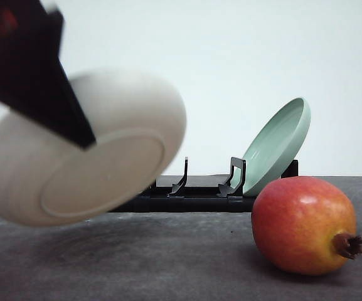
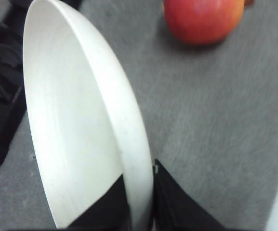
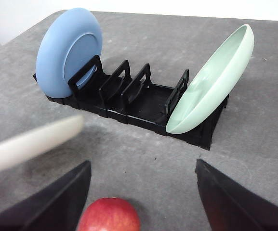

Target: Place pomegranate in white plate

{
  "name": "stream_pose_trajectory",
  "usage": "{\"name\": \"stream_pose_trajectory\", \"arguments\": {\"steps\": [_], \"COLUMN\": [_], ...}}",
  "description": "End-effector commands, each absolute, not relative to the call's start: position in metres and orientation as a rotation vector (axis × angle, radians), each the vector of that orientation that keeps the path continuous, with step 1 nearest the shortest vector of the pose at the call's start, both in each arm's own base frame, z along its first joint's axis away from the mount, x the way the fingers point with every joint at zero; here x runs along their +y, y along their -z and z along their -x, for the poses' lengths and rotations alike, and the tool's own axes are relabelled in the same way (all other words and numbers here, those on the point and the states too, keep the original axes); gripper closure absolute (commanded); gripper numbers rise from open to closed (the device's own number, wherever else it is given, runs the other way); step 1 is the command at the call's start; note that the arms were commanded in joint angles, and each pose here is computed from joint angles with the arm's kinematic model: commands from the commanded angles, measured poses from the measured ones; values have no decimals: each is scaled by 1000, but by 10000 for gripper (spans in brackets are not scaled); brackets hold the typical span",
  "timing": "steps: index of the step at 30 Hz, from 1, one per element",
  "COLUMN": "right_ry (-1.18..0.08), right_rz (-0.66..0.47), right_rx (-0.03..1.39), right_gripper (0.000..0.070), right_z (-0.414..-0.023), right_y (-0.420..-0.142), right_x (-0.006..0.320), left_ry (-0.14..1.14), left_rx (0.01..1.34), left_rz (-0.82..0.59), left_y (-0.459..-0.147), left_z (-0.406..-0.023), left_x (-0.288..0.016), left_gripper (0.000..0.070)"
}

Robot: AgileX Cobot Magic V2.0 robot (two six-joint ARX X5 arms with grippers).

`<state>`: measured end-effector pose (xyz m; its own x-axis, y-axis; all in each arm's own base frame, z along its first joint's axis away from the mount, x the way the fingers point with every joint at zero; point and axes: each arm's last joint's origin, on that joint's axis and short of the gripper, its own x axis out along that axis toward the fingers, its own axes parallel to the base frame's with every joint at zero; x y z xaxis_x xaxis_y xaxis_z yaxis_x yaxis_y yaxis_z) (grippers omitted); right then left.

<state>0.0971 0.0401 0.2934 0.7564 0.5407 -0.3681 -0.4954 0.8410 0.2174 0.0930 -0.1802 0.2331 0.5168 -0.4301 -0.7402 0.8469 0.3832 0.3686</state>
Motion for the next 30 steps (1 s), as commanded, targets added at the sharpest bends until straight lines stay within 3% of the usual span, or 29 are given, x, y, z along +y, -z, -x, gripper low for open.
{"name": "stream_pose_trajectory", "arguments": {"steps": [1, 6, 12, 18, 19, 23, 27, 30], "right_ry": [-569, -568, -569, -569, -568, -561, -543, -544], "right_rz": [-110, -109, -107, -106, -106, -105, -101, -101], "right_rx": [415, 414, 413, 412, 412, 412, 410, 411], "right_gripper": [261, 261, 261, 261, 261, 261, 261, 261], "right_z": [-97, -97, -97, -97, -97, -97, -97, -97], "right_y": [-299, -299, -299, -299, -299, -299, -299, -299], "right_x": [40, 40, 40, 40, 40, 40, 40, 40], "left_ry": [879, 829, 868, 902, 907, 918, 910, 952], "left_rx": [571, 595, 635, 636, 637, 640, 648, 701], "left_rz": [-892, -1067, -1195, -1235, -1240, -1239, -1213, -1089], "left_y": [-232, -210, -186, -173, -172, -170, -176, -189], "left_z": [-93, -93, -88, -83, -82, -79, -79, -83], "left_x": [-190, -206, -220, -231, -232, -233, -232, -227], "left_gripper": [691, 691, 688, 666, 648, 453, 376, 309]}}
